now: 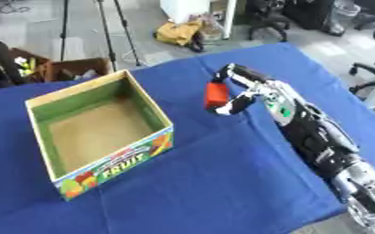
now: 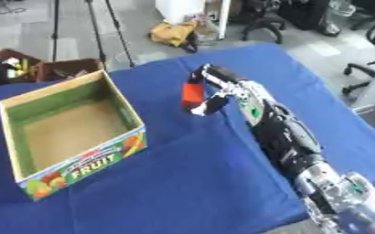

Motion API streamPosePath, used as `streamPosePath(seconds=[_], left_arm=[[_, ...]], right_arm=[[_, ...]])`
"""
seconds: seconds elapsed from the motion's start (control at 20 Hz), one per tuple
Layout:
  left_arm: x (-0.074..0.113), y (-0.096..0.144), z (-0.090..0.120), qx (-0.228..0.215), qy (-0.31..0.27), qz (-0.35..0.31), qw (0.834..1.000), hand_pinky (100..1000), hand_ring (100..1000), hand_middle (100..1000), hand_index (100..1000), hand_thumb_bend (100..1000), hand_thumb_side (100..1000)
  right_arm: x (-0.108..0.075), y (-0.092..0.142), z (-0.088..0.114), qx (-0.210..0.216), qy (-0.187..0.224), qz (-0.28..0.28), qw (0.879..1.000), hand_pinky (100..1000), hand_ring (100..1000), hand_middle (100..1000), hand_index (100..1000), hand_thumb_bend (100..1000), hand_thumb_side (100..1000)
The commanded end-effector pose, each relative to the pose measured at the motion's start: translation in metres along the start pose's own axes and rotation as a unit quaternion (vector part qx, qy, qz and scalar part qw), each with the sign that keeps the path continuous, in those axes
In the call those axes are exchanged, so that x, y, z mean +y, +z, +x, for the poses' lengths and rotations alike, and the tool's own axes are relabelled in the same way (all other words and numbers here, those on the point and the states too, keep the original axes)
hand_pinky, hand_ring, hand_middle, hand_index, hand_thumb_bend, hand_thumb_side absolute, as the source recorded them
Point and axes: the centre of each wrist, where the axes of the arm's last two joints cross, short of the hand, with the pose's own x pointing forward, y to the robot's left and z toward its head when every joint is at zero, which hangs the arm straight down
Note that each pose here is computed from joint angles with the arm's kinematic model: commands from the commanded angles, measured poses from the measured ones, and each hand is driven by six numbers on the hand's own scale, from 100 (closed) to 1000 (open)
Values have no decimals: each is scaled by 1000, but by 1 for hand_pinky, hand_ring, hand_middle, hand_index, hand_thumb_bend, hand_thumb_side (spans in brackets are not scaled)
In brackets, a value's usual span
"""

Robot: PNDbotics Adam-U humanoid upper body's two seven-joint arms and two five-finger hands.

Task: Pick up objects on the table and place them in the box.

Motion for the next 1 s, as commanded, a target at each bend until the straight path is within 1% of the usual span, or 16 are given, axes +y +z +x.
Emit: streamPosePath(seconds=[0.05,0.25,0.5,0.75,0.9,1.0], left_arm=[[0,-6,9,-20,-6,-6,1000,555,734,484,624,410,836],[0,-7,9,-21,-6,-8,1000,556,734,484,624,412,835],[-2,-7,9,-21,-2,-12,1000,556,735,484,624,413,834],[-6,-7,9,-20,4,-18,1000,556,735,483,624,416,833],[-8,-8,9,-20,9,-21,1000,556,735,483,623,417,832],[-10,-8,9,-20,13,-23,999,556,736,483,623,416,832]], right_arm=[[-35,-14,20,-50,16,-39,998,805,669,375,534,239,219],[-44,-32,43,-92,7,-42,995,801,669,374,530,241,222],[-42,-54,66,-130,-1,-31,991,801,669,374,528,242,225],[-31,-67,78,-147,-3,-5,989,804,671,377,531,245,227],[-18,-74,83,-154,0,21,988,811,674,379,536,247,228],[-4,-77,85,-154,-3,41,987,816,678,383,542,248,230]])
